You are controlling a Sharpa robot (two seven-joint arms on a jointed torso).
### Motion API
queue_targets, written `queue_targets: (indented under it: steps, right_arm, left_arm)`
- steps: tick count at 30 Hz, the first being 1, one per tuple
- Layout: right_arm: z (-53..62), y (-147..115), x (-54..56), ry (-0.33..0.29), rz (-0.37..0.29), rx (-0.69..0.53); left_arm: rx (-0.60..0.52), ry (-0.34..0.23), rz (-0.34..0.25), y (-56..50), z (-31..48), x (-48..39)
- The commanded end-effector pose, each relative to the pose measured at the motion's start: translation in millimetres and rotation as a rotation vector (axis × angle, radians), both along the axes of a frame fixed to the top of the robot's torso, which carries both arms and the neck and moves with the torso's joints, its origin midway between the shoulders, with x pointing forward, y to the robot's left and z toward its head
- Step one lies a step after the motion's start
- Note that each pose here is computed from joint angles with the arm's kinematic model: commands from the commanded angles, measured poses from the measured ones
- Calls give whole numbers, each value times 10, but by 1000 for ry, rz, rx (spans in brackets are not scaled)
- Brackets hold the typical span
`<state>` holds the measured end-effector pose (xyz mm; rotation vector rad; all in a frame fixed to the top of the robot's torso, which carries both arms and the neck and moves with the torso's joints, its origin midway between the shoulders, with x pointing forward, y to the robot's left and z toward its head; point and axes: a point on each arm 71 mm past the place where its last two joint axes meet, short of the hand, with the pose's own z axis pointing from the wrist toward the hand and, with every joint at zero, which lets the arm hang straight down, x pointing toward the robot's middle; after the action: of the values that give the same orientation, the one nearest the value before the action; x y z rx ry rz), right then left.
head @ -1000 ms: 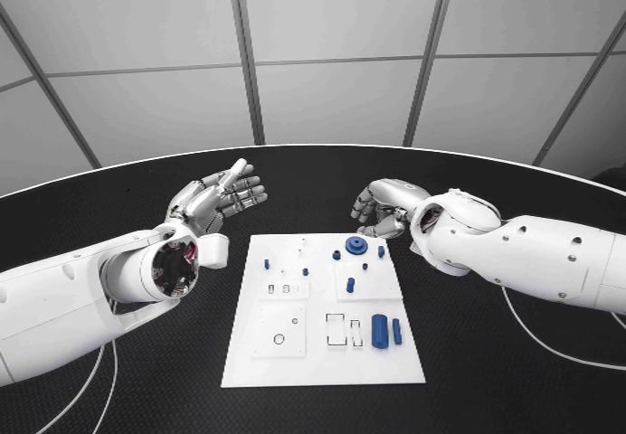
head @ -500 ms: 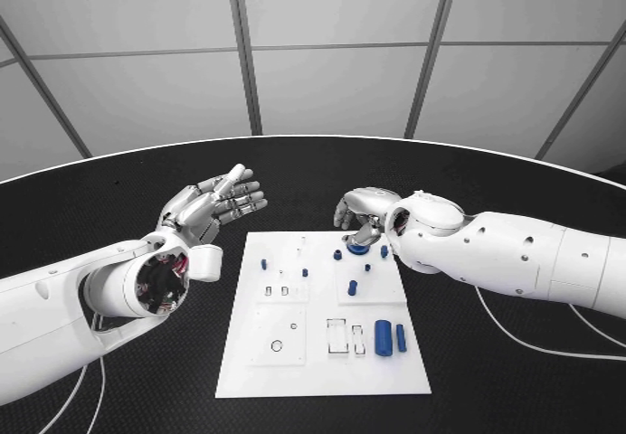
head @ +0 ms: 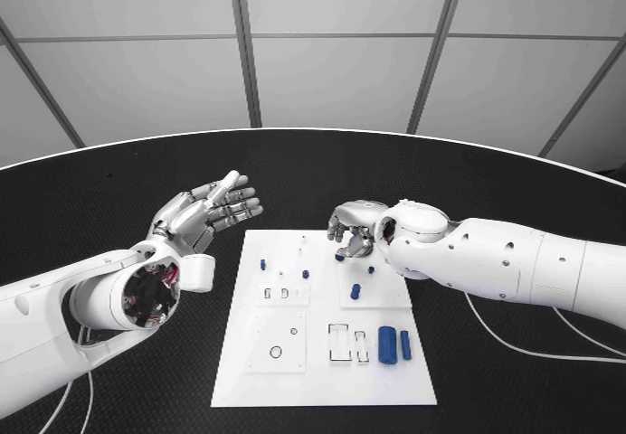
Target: Assemble the parts on the task board
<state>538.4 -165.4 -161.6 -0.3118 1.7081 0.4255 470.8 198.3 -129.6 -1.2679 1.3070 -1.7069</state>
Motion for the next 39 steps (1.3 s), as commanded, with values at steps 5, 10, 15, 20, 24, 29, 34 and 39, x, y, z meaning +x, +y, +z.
queue_targets:
  steps: [5, 10, 15, 20, 24, 29, 34, 39]
  right_arm:
    - [-18, -36, -6, 20, -9, -17]
    - [-22, -60, -24, 28, -15, -24]
    - [-17, -72, -42, 18, -13, -37]
    - [-11, -77, -50, 7, -11, -47]
    - [-7, -84, -53, 1, -14, -49]
    - [-5, -92, -55, -1, -17, -50]
    - [-10, -98, -52, 3, -19, -55]
    - [-12, -89, -51, 6, -17, -57]
  left_arm:
    - [0, -1, 0, 11, 11, -7]
    - [2, -1, 3, 29, 12, -3]
    - [3, -1, 7, 45, 11, 2]
    - [5, 0, 10, 58, 8, 10]
    - [6, 0, 12, 68, 7, 16]
    - [7, 1, 15, 80, 4, 23]
    - [7, 1, 16, 81, 3, 26]
    - [7, 1, 14, 75, 3, 24]
